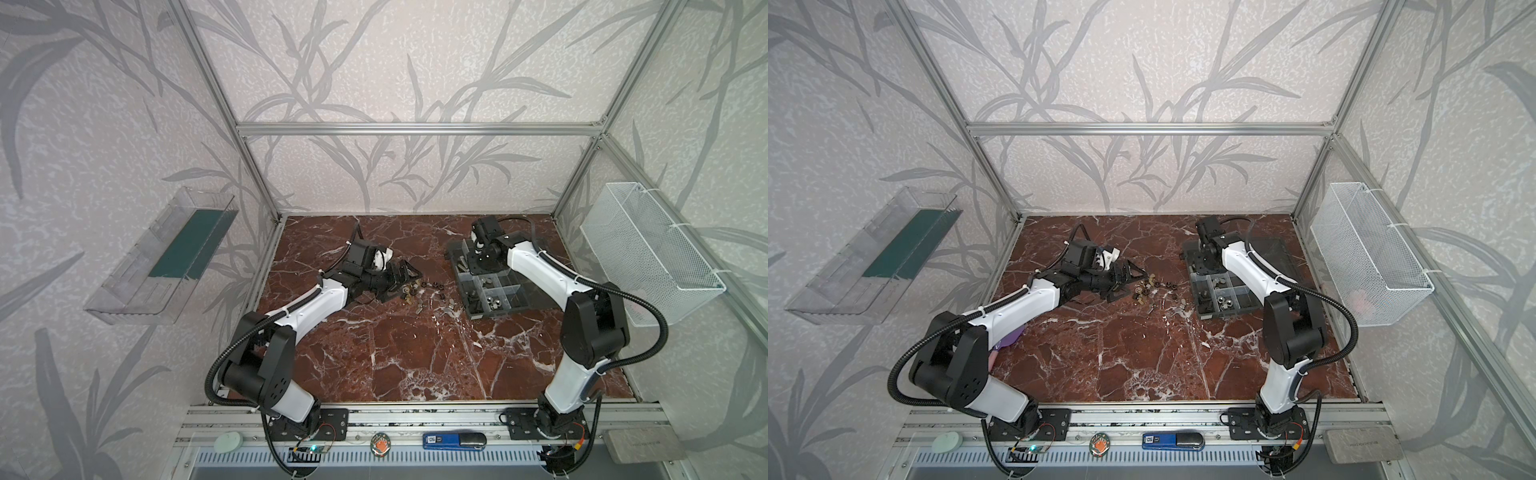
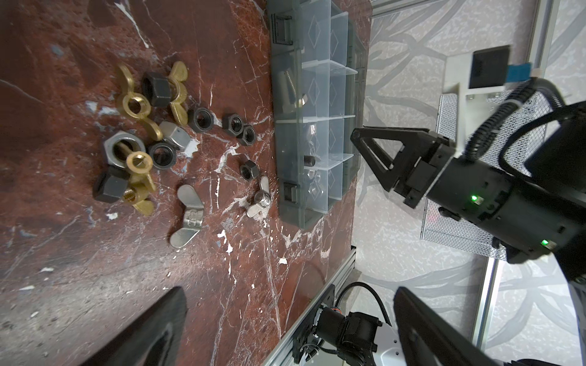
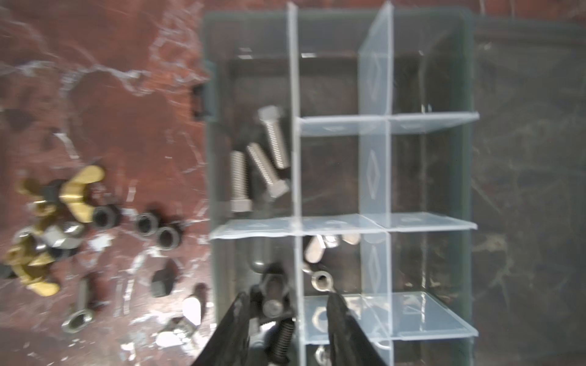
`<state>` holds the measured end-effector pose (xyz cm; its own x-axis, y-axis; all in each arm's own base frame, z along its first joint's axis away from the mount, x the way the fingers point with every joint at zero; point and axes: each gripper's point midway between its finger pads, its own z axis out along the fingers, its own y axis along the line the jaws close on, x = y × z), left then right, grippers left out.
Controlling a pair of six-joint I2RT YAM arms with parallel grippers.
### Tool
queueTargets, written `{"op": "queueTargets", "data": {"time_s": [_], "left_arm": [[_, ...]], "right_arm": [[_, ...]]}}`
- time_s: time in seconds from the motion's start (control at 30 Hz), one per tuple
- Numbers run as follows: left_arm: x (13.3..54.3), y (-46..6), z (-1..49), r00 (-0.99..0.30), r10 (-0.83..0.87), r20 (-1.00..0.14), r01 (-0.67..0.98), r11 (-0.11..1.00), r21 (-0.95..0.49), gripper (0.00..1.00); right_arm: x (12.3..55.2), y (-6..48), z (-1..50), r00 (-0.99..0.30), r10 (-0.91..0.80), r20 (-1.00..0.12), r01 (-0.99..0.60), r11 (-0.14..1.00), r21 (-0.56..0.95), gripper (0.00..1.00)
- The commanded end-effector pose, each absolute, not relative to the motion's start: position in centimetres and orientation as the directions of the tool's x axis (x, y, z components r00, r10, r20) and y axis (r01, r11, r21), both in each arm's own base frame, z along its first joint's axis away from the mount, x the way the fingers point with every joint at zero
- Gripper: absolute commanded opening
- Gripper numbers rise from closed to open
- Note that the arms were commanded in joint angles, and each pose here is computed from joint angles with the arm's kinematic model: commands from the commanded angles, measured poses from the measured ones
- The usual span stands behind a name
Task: Sort the screws and nuts into containers
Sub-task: Place the nut into the container, then pick up the nut from the center of the table.
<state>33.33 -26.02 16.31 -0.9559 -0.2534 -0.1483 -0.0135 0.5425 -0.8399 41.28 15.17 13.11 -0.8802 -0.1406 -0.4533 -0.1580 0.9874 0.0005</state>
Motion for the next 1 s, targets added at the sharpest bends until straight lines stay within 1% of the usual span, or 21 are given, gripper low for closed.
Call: {"op": "queueTargets", "data": {"time_s": [0.0, 0.23, 0.4, 0.53, 0.77, 0.97], "left_arm": [[33.5, -25.4, 17.8, -0.944, -0.278, -0.176, 0.003, 0.527, -0.85, 0.99], [33.7, -22.2, 17.4, -0.92, -0.365, -0.142, -0.061, 0.491, -0.869, 0.99], [33.7, -20.5, 16.7, -0.904, -0.417, -0.093, -0.111, 0.439, -0.891, 0.99], [33.3, -19.8, 16.3, -0.9, -0.428, -0.084, -0.122, 0.431, -0.894, 0.99], [32.4, -19.7, 15.6, -0.904, -0.421, -0.069, -0.129, 0.423, -0.897, 0.99], [32.1, -19.4, 15.3, -0.902, -0.429, -0.051, -0.141, 0.403, -0.904, 1.0]], "right_arm": [[40.2, 18.3, 15.1, -0.849, -0.214, -0.483, -0.244, 0.97, -0.001, 0.43], [36.9, 24.1, 13.4, -0.836, -0.309, -0.453, -0.349, 0.937, 0.004, 0.48], [34.8, 26.9, 10.6, -0.854, -0.326, -0.405, -0.367, 0.93, 0.026, 0.49], [33.3, 29.2, 8.4, -0.863, -0.348, -0.367, -0.39, 0.92, 0.045, 0.49], [32.4, 31.2, 4.9, -0.888, -0.342, -0.306, -0.385, 0.918, 0.091, 0.5], [32.5, 31.5, 2.5, -0.898, -0.343, -0.276, -0.378, 0.922, 0.086, 0.5]]}}
